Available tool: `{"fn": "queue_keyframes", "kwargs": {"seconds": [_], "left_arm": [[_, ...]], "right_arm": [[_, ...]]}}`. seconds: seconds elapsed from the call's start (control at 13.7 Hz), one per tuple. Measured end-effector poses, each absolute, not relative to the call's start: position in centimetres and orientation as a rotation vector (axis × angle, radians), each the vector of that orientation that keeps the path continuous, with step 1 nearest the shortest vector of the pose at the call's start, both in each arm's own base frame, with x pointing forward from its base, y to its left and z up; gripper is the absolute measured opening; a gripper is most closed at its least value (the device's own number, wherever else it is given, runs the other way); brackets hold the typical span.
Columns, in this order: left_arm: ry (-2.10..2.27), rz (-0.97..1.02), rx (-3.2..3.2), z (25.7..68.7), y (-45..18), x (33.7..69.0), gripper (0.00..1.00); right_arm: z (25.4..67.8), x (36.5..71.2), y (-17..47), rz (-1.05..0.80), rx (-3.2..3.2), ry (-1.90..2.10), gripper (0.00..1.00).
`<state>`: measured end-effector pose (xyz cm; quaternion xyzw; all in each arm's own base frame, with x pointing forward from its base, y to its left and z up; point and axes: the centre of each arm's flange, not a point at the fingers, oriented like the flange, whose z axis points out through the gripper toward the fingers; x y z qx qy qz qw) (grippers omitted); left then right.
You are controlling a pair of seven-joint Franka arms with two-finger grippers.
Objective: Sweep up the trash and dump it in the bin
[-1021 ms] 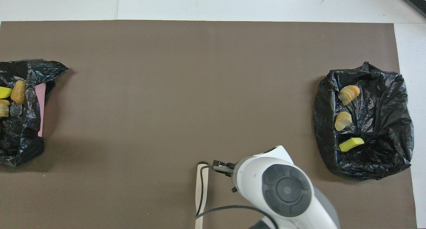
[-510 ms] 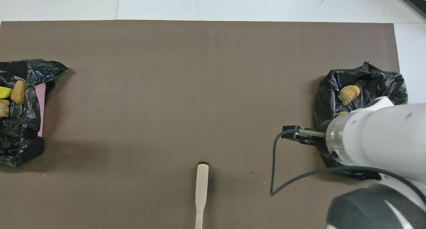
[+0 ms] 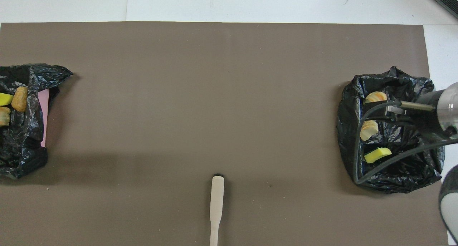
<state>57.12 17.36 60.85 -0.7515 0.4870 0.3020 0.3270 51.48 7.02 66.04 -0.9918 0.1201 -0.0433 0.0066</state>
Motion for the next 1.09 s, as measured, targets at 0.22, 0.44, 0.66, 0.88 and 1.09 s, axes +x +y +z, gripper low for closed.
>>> {"fn": "queue_keyframes", "kwargs": {"seconds": [0.22, 0.44, 0.66, 0.88, 1.09], "left_arm": [[1.185, 0.709, -2.133, 60.0, 14.3, 56.9, 0.33], [1.089, 0.614, -2.278, 59.3, 8.4, 56.8, 0.33], [0.983, 0.502, -2.463, 58.1, 2.7, 56.6, 0.33], [0.825, 0.392, -2.636, 57.2, -3.0, 56.3, 0.33], [0.612, 0.308, -2.824, 56.7, -9.0, 55.5, 0.33]], "right_arm": [[66.3, 53.1, 5.8, -0.107, -3.113, 0.414, 1.0], [66.4, 54.1, 4.1, -0.104, -3.11, 0.466, 1.0], [66.3, 54.0, 3.2, -0.071, -3.112, 0.492, 1.0], [66.2, 53.7, 3.2, -0.044, -3.116, 0.493, 1.0], [66.2, 53.5, 3.2, -0.031, -3.118, 0.493, 1.0]]}}
